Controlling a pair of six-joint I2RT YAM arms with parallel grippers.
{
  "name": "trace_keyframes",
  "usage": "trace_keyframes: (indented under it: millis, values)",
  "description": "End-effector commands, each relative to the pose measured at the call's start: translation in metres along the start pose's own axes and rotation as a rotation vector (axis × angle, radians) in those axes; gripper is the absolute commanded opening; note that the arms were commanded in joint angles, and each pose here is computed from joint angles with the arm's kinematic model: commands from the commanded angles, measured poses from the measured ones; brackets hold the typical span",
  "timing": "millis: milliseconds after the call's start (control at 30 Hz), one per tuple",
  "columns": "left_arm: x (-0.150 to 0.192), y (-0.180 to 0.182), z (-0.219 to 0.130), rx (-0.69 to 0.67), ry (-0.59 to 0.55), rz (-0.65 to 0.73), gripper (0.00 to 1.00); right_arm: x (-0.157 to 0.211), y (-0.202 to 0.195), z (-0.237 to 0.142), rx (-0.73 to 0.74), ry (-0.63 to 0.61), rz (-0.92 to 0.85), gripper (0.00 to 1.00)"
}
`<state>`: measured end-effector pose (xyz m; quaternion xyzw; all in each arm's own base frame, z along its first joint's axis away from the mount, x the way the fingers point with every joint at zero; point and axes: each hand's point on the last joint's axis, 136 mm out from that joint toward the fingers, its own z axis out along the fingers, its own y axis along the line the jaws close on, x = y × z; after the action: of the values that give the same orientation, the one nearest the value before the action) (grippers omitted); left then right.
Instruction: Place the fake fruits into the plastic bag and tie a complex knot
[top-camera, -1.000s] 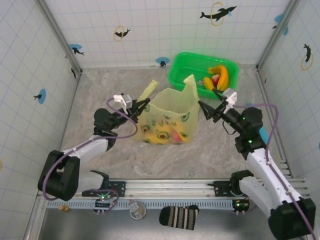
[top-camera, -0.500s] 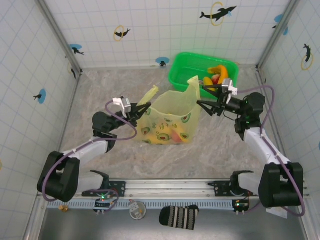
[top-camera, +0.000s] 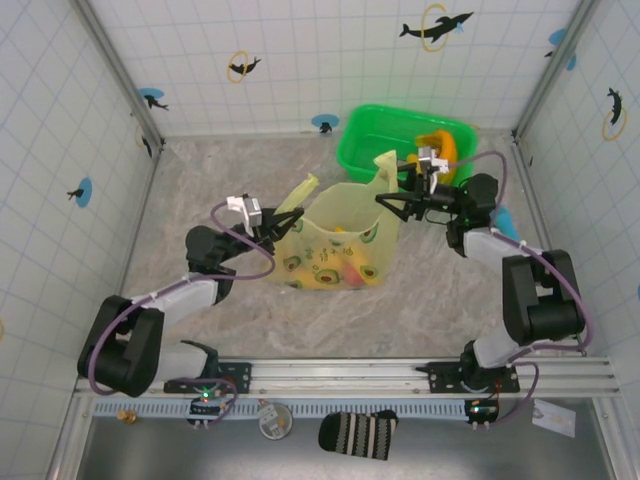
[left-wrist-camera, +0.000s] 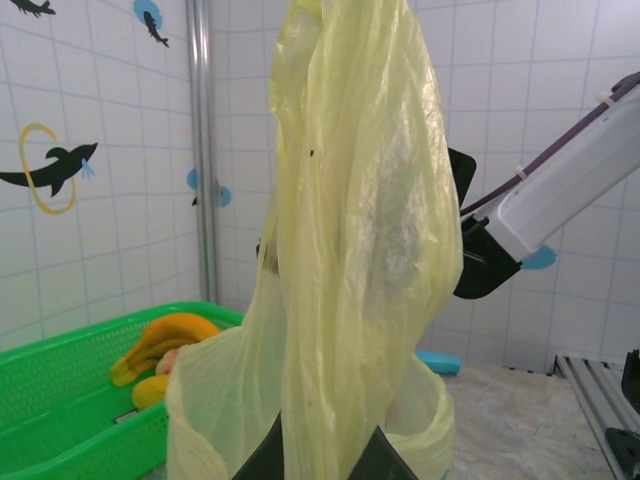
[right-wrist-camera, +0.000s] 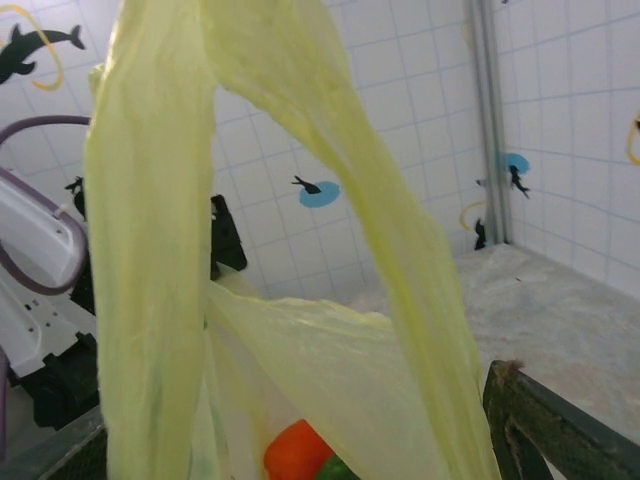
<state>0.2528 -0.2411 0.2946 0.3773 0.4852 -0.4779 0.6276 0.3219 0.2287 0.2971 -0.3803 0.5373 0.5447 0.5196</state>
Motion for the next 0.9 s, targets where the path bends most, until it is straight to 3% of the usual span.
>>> trace_keyframes:
  millis: [0, 100, 167, 233, 300, 367, 567, 700, 867]
  values:
    - [-0.014, -0.006, 0.002, 0.054, -0.046, 0.014, 0.0, -0.018, 0.014, 0.02, -0.069, -0.05, -0.088, 0.8]
    - [-0.015, -0.005, 0.004, 0.062, -0.054, 0.002, 0.0, -0.008, 0.005, 0.03, -0.069, -0.039, -0.049, 0.77]
    - [-0.015, -0.004, 0.004, 0.058, -0.056, 0.001, 0.0, -0.001, 0.001, 0.032, -0.07, -0.027, -0.021, 0.68]
    - [-0.015, -0.003, 0.004, 0.056, -0.055, -0.003, 0.0, 0.001, 0.0, 0.033, -0.072, -0.025, -0.013, 0.45]
    - [-0.014, -0.001, 0.005, 0.049, -0.053, -0.008, 0.0, 0.001, 0.001, 0.033, -0.077, -0.019, -0.011, 0.16]
    - [-0.014, 0.0, 0.005, 0.045, -0.055, -0.015, 0.0, 0.0, 0.003, 0.036, -0.071, -0.016, -0.024, 0.0]
    - [-0.014, 0.011, 0.009, -0.009, -0.036, -0.044, 0.0, 0.001, -0.007, 0.035, 0.138, 0.043, -0.112, 0.0]
    - [0.0, 0.023, 0.023, -0.094, 0.082, -0.053, 0.0, 0.019, -0.007, 0.038, 0.384, 0.191, -0.31, 0.0]
    - [0.017, 0.022, 0.047, -0.14, 0.219, -0.104, 0.0, 0.019, -0.005, 0.02, 0.666, 0.213, -0.45, 0.0]
